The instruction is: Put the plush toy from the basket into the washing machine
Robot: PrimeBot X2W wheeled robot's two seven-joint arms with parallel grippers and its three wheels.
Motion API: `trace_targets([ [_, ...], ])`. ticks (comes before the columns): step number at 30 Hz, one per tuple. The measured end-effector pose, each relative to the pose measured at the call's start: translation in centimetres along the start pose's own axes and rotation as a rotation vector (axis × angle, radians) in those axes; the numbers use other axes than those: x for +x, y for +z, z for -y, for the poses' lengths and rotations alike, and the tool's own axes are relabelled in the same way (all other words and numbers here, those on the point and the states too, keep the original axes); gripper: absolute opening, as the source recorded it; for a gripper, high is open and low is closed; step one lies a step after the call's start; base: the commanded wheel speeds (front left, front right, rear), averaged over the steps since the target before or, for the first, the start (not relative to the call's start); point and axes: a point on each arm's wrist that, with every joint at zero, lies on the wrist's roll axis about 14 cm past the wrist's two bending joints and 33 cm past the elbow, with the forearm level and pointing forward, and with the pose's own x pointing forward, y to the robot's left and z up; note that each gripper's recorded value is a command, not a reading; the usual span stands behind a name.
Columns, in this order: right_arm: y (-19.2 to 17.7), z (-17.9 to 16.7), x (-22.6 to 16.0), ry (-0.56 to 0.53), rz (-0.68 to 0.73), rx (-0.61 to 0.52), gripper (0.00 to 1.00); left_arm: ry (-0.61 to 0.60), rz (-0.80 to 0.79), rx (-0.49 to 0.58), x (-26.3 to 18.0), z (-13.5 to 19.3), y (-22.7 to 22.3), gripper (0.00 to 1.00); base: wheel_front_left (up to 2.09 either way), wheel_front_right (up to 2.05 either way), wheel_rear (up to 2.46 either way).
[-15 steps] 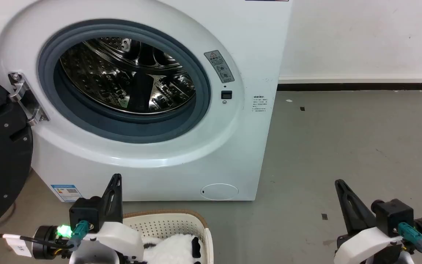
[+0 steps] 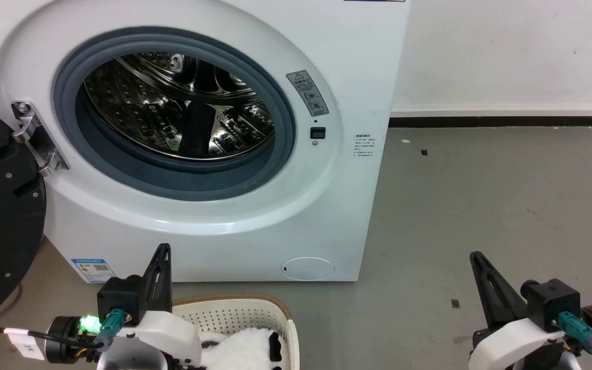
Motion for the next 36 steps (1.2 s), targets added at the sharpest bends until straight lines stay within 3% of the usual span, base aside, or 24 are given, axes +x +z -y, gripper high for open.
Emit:
trace_targets([
  [4,0.0,0.0,0.0,0.000,0.000,0.000,0.00,0.000,0.000,0.000,0.0,0.0,0.0,0.00,0.00,0.00,0.00],
  [5,0.0,0.0,0.0,0.001,0.000,0.001,1.00,0.001,0.000,0.000,0.0,0.0,0.0,1.00,0.00,0.00,0.00],
  [18,0.0,0.3,0.1,-0.007,0.009,0.023,1.00,-0.007,-0.013,-0.012,0.1,0.3,-0.7,1.00,0.00,0.00,0.00],
  [36,-0.9,1.4,1.8,-0.035,0.013,0.076,1.00,-0.054,-0.181,-0.052,3.0,1.7,-6.7,1.00,0.00,0.00,0.00],
])
